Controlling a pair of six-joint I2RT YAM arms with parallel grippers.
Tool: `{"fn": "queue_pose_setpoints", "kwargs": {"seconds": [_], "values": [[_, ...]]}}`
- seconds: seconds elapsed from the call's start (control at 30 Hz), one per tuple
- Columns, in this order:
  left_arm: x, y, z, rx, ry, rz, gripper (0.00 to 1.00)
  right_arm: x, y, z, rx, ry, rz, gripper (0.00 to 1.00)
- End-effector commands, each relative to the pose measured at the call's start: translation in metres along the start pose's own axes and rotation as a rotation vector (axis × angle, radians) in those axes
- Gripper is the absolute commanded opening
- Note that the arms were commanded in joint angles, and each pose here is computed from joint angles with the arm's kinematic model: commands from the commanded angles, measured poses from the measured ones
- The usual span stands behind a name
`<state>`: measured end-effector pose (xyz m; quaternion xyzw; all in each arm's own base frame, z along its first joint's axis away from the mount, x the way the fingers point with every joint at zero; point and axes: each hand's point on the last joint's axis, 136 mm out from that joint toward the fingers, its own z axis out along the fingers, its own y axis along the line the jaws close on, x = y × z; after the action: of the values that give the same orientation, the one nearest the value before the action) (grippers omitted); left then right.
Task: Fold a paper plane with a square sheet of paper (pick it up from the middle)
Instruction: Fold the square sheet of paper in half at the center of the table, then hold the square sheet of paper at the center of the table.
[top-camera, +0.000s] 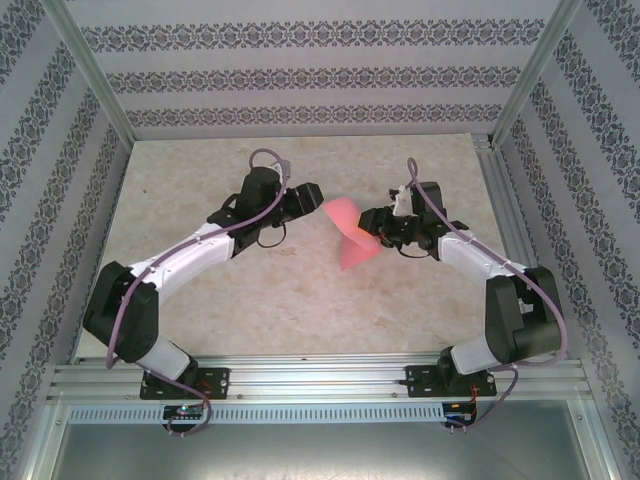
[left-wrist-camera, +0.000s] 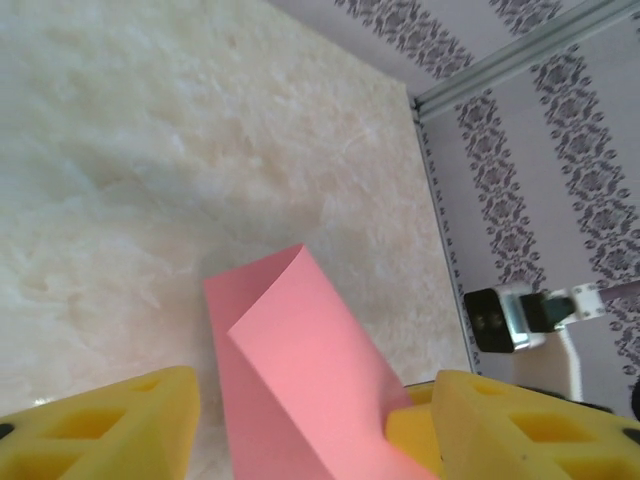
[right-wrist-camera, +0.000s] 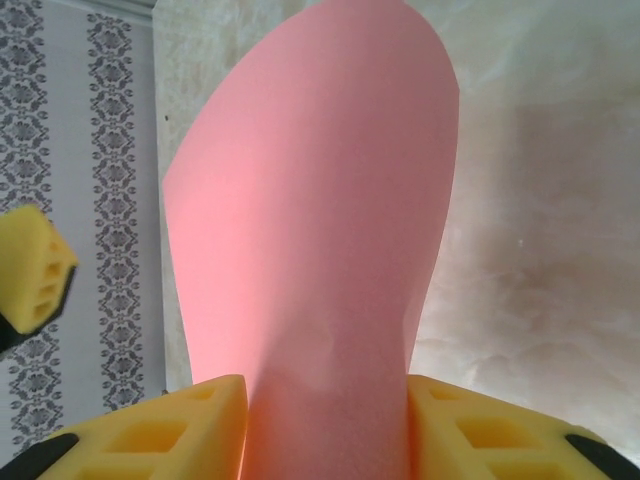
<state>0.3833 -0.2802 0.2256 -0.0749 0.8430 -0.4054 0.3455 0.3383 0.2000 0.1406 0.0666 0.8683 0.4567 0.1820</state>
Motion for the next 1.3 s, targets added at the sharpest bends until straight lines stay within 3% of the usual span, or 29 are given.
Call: {"fn": "queue_pose_setpoints", "kwargs": {"seconds": [0.0,0.4,0.67,1.27], "values": [[-0.003,0.012,-0.014,-0.05,-0.015,0.03,0.65,-0.008,0.029,0.007,-0.067,-0.014,-0.043,0.44],[0.052,0.019,0.032,0.127,0.162,-0.181,0.67,0.004,-0.019,0.039,0.051,0.029,0.009,0.44],[0.08,0.027,0.062,0.12,0.236,-0.258,0.65,0.006,-0.033,0.041,0.086,0.032,0.024,0.44],[0.084,0.015,0.087,0.178,0.262,-0.242,0.24,0.003,-0.053,0.032,0.152,0.009,0.05,0.46]]}}
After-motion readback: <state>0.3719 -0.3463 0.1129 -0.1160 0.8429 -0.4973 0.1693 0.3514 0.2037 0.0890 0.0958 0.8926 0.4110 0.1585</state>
